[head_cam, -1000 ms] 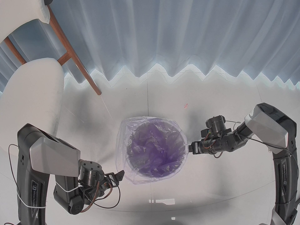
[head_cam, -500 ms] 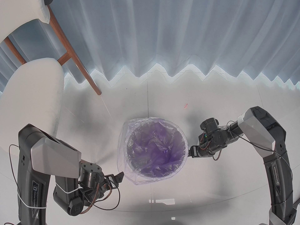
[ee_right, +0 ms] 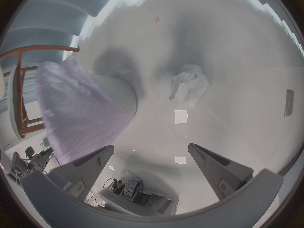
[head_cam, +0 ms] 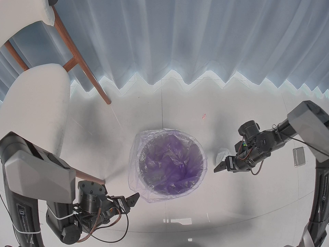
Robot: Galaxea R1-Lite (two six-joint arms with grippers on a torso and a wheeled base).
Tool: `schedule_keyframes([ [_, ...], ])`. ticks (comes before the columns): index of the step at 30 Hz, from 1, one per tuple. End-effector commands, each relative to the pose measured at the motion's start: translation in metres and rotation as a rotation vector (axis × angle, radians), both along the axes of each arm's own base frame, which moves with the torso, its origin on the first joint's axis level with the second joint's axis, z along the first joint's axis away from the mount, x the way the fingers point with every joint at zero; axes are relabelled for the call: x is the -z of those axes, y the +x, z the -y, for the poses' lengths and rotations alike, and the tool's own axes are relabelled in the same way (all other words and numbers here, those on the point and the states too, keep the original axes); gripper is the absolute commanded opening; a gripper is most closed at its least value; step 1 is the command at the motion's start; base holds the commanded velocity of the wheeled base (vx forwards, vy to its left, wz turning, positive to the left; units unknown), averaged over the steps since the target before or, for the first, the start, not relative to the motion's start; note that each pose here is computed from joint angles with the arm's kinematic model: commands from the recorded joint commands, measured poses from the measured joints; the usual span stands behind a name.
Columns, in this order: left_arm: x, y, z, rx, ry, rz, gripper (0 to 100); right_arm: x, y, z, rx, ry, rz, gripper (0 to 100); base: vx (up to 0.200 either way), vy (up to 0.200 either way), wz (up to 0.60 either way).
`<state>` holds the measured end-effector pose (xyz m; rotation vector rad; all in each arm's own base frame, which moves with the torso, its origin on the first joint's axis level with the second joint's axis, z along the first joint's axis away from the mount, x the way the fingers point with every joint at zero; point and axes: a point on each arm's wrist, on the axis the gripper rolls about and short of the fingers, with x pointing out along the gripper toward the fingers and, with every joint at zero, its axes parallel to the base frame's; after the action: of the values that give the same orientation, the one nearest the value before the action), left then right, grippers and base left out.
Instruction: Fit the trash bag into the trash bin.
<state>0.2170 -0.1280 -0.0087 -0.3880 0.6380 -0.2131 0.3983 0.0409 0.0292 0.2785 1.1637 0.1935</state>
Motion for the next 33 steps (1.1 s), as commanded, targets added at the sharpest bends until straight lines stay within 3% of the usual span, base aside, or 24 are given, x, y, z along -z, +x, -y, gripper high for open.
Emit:
schedule_keyframes([
  [1, -0.033, -0.038, -0.014, 0.09, -0.053, 0.008, 100, -0.067, -0.085, 0.014, 0.032, 0.034, 0.217, 100, -0.2, 0.0, 0.0],
  [7, -0.033, -0.041, -0.009, 0.114, -0.055, 0.004, 100, -0.059, -0.127, 0.018, 0.049, 0.032, 0.329, 100, -0.2, 0.0, 0.0],
  [12, -0.029, -0.052, 0.016, 0.233, -0.047, 0.006, 100, -0.05, -0.148, 0.02, 0.067, 0.051, 0.44, 100, -0.04, 0.0, 0.0],
  [16, -0.021, -0.03, 0.042, 0.267, -0.052, 0.061, 100, -0.044, -0.162, 0.023, 0.08, 0.055, 0.504, 100, 0.0, 0.0, 0.0],
  [20, -0.012, -0.015, 0.053, 0.313, 0.018, 0.12, 100, -0.04, -0.171, 0.024, 0.081, 0.055, 0.51, 100, 0.0, 0.0, 0.0],
  [22, 0.003, -0.004, 0.063, 0.339, 0.111, 0.158, 100, -0.037, -0.178, 0.025, 0.082, 0.054, 0.51, 100, 0.0, 0.0, 0.0],
  [28, 0.023, 0.017, 0.077, 0.234, 0.212, 0.216, 100, -0.035, -0.202, 0.024, 0.075, 0.056, 0.548, 100, 0.0, 0.0, 0.0],
  [33, 0.03, 0.02, 0.081, 0.285, 0.3, 0.251, 100, -0.032, -0.218, 0.025, 0.086, 0.067, 0.56, 100, 0.0, 0.0, 0.0],
])
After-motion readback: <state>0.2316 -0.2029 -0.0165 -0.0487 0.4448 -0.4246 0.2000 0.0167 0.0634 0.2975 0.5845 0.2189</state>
